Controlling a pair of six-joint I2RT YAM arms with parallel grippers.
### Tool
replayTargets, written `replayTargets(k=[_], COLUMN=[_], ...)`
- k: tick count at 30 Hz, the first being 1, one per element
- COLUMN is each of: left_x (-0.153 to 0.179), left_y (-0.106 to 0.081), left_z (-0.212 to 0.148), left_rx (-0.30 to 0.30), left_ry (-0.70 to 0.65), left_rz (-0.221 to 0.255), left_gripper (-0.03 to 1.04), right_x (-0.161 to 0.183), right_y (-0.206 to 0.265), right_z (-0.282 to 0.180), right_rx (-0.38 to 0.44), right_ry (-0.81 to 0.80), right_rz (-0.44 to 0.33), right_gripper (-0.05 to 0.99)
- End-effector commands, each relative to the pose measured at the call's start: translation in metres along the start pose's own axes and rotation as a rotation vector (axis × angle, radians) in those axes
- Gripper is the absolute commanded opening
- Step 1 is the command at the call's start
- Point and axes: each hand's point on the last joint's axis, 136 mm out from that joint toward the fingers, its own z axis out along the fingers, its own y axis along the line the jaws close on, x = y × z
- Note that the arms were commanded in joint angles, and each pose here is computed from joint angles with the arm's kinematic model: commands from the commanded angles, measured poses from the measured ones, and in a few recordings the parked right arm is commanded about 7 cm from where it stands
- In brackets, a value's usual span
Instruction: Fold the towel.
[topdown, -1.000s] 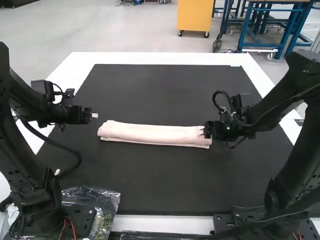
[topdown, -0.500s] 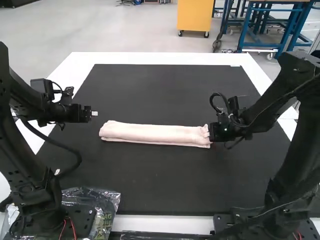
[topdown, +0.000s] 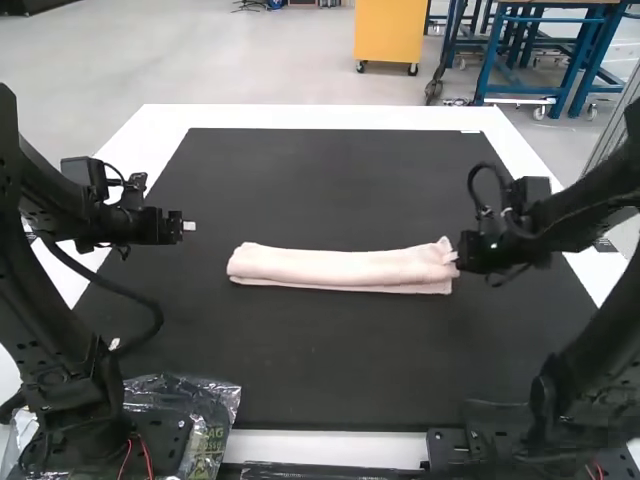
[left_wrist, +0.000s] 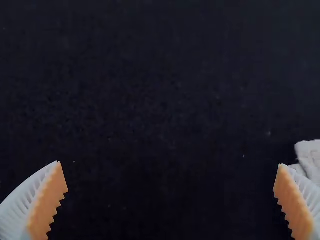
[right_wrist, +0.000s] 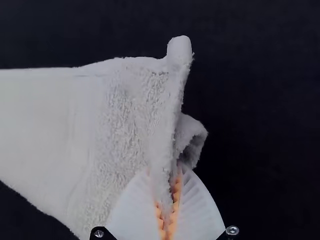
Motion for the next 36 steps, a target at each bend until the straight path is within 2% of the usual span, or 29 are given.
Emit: replayTargets(k=[1, 7, 15, 22, 36], left_x=[-0.011, -0.017, -0.014, -0.009, 0.014], left_y=[0.000, 0.001, -0.002, -0.001, -0.006], left_z=[-0.005, -0.005, -0.004, -0.004, -0.004], left_rx=[0.006, 0.000, 0.004, -0.001, 0.003], left_ry=[-0.033, -0.054, -0.050, -0.053, -0.038], left_rz=[0.004, 0.021, 0.042, 0.048, 0.067], left_gripper=[0.97, 0.97, 0.97, 0.97, 0.97], right_x=[-0.036, -0.045, -0.053, -0.035, -0.020], right_y=[0.005, 0.037, 0.143, 0.214, 0.287], right_z=[-0.021, -0.023, 0.003, 0.032, 0.086], right_rx=[-0.017, -0.072, -0.242, -0.355, -0.449], right_ry=[-0.086, -0.084, -0.064, 0.001, 0.058], right_rz=[-0.057, -0.069, -0.144, -0.195, -0.286], right_gripper=[-0.03, -0.03, -0.03, -0.03, -0.03])
